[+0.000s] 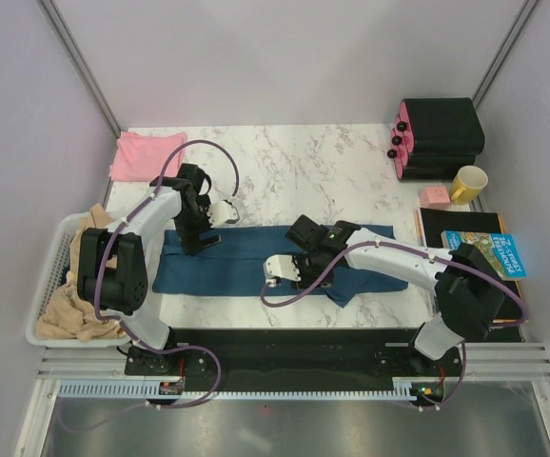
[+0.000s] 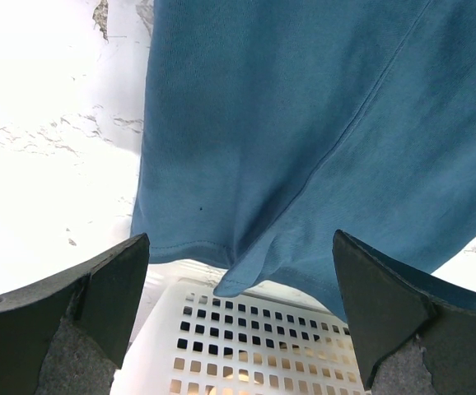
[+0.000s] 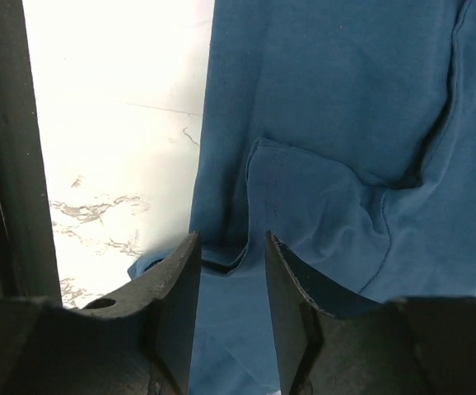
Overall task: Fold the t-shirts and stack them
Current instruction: Fold the tshirt
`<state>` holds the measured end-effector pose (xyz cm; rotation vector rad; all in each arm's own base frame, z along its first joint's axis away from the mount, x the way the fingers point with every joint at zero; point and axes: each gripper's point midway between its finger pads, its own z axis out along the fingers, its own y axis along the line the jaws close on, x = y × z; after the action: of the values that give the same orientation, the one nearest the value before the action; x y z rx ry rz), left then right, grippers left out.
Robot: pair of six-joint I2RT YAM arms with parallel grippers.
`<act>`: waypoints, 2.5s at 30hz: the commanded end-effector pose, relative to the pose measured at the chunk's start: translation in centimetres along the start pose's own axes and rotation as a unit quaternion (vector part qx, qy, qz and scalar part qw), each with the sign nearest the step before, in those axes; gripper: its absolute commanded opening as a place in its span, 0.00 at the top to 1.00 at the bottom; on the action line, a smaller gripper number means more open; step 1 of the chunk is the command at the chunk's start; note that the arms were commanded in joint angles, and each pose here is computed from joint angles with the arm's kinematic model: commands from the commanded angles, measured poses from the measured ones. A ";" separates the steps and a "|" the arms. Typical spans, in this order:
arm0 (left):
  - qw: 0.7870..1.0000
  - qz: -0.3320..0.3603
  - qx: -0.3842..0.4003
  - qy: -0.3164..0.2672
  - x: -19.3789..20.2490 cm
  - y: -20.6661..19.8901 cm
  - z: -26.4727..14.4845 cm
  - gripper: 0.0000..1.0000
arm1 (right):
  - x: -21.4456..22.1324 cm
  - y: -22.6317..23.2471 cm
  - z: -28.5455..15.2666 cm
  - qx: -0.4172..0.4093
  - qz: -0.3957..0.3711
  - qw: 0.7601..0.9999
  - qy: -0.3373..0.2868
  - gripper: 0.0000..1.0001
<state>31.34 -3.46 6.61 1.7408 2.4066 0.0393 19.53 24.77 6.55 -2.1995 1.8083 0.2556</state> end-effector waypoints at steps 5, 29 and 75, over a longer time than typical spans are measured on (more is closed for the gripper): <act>1.000 0.026 -0.017 -0.003 -0.7 1.6 -0.5 0.00 | -2.7 -3.7 -4.1 0.064 0.033 0.996 -0.057 0.55; 0.998 0.005 -0.034 -0.059 -3.7 2.8 -3.0 0.00 | 4.2 5.6 -2.6 -0.097 0.193 0.971 -0.104 0.51; 0.997 0.040 -0.045 -0.040 -5.0 3.8 -3.2 0.00 | 5.9 5.4 -4.2 -0.122 0.106 0.987 -0.021 1.00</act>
<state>35.18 -6.25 10.06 1.7610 2.2645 0.0844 16.24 17.59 5.61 -2.0257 2.1525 0.5804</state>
